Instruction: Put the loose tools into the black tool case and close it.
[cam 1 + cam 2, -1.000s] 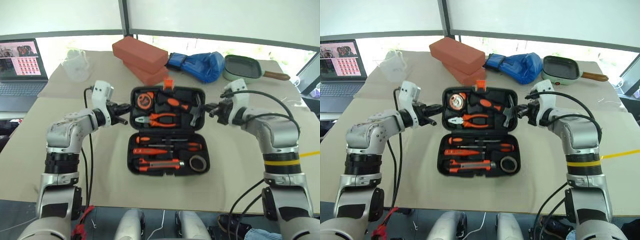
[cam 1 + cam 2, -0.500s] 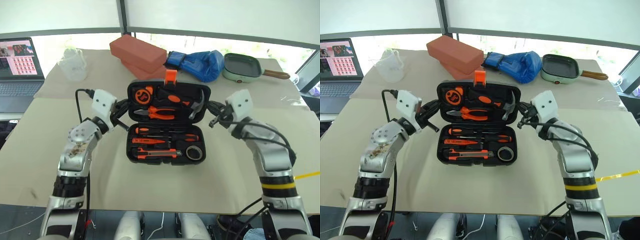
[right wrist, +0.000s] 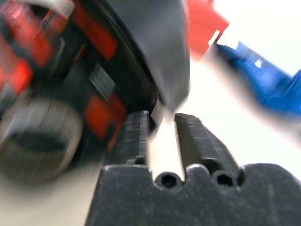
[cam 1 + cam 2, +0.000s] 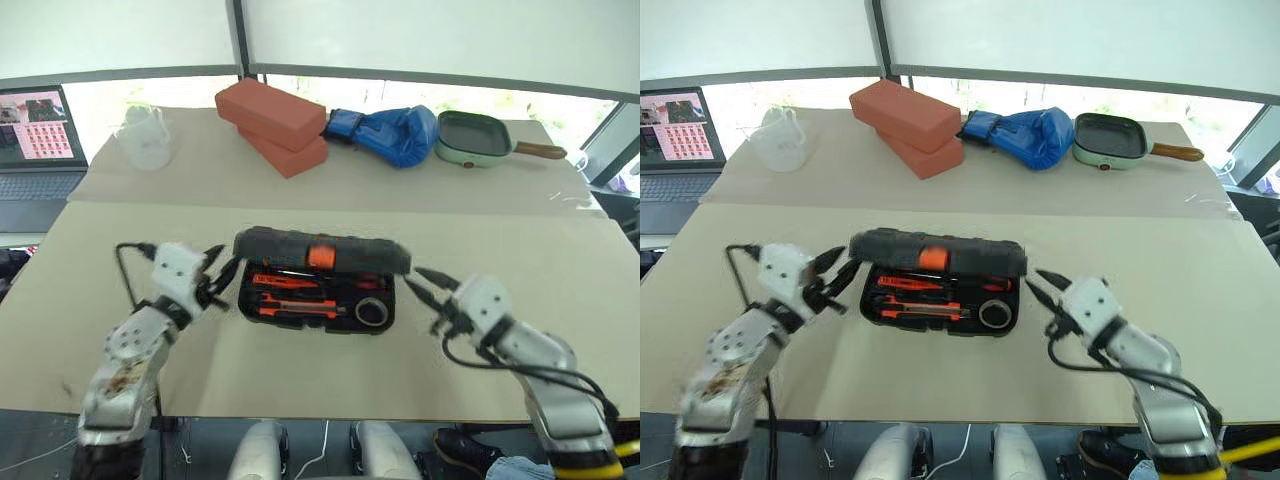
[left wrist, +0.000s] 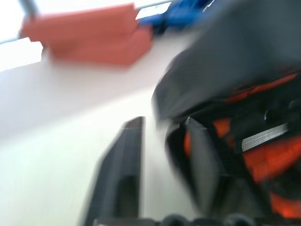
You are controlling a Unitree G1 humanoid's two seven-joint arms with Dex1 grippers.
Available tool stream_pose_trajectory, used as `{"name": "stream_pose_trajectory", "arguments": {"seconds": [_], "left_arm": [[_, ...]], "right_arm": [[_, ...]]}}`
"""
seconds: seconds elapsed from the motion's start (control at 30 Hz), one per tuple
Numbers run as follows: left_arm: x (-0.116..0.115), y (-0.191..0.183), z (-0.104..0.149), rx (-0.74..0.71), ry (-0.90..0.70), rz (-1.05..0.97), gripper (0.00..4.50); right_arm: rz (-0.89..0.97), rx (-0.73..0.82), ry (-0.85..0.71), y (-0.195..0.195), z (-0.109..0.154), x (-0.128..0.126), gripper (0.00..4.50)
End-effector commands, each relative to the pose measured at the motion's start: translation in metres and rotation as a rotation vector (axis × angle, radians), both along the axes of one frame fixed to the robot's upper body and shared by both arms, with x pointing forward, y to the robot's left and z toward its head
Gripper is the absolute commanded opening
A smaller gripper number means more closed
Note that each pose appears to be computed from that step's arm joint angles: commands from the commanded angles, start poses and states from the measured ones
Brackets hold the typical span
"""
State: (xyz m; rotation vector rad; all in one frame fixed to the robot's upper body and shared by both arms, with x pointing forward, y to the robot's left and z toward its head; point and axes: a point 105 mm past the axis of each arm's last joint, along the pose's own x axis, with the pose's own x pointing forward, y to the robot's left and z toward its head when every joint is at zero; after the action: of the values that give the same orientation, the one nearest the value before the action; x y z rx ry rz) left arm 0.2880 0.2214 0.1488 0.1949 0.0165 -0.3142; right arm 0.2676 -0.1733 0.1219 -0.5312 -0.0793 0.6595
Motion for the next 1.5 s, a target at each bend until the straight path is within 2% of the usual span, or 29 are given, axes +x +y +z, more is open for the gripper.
{"name": "stream_pose_trajectory", "arguments": {"seconds": [0.03,0.1,0.2,0.23,0.3,0.4,0.53,0.57,0.63,0.77,0.93,1.07,1.2,1.37,1.5], "left_arm": [[-0.032,-0.002,0.019,-0.066,0.113,-0.148,3.21],[-0.052,0.003,0.019,-0.098,0.243,-0.245,3.21],[-0.054,0.022,0.021,-0.116,0.350,-0.266,3.21],[-0.041,0.030,0.018,-0.066,0.354,-0.244,3.21],[-0.015,0.038,0.015,0.022,0.345,-0.230,3.29],[0.029,0.033,0.013,0.128,0.298,-0.270,2.63],[0.071,0.013,0.007,0.230,0.271,-0.356,1.20],[0.082,0.004,0.006,0.260,0.260,-0.385,0.96],[0.097,-0.008,0.004,0.295,0.248,-0.427,0.18],[0.118,-0.045,-0.002,0.360,0.221,-0.537,0.09],[0.110,-0.068,-0.013,0.435,0.237,-0.701,0.09],[0.073,-0.069,-0.024,0.444,0.330,-0.924,0.09],[0.052,-0.059,-0.029,0.473,0.368,-0.975,0.09],[0.061,-0.048,-0.006,0.493,0.292,-0.882,0.09],[0.058,-0.064,0.044,0.381,0.225,-0.929,0.09]], "right_arm": [[0.100,0.010,-0.008,0.002,0.034,-0.021,2.69],[0.196,0.013,0.116,0.005,0.029,-0.041,2.69],[0.320,0.016,0.291,0.012,0.018,-0.066,2.69],[0.348,-0.001,0.326,0.014,0.012,-0.070,2.69],[0.394,-0.032,0.381,0.018,0.001,-0.074,2.18],[0.440,-0.072,0.425,0.024,-0.012,-0.072,1.33],[0.462,-0.102,0.431,0.030,-0.021,-0.062,0.02],[0.466,-0.110,0.423,0.033,-0.023,-0.057,0.00],[0.475,-0.122,0.408,0.037,-0.025,-0.051,0.00],[0.466,-0.104,0.371,0.047,-0.022,-0.031,0.00],[0.400,-0.122,0.315,0.049,-0.017,-0.006,0.00],[0.353,-0.123,0.288,0.041,-0.009,0.006,0.00],[0.309,-0.145,0.274,0.030,-0.006,0.011,0.00],[0.342,-0.146,0.290,0.026,0.003,-0.009,0.00],[0.355,-0.087,0.284,0.021,0.025,-0.022,0.00]]}}
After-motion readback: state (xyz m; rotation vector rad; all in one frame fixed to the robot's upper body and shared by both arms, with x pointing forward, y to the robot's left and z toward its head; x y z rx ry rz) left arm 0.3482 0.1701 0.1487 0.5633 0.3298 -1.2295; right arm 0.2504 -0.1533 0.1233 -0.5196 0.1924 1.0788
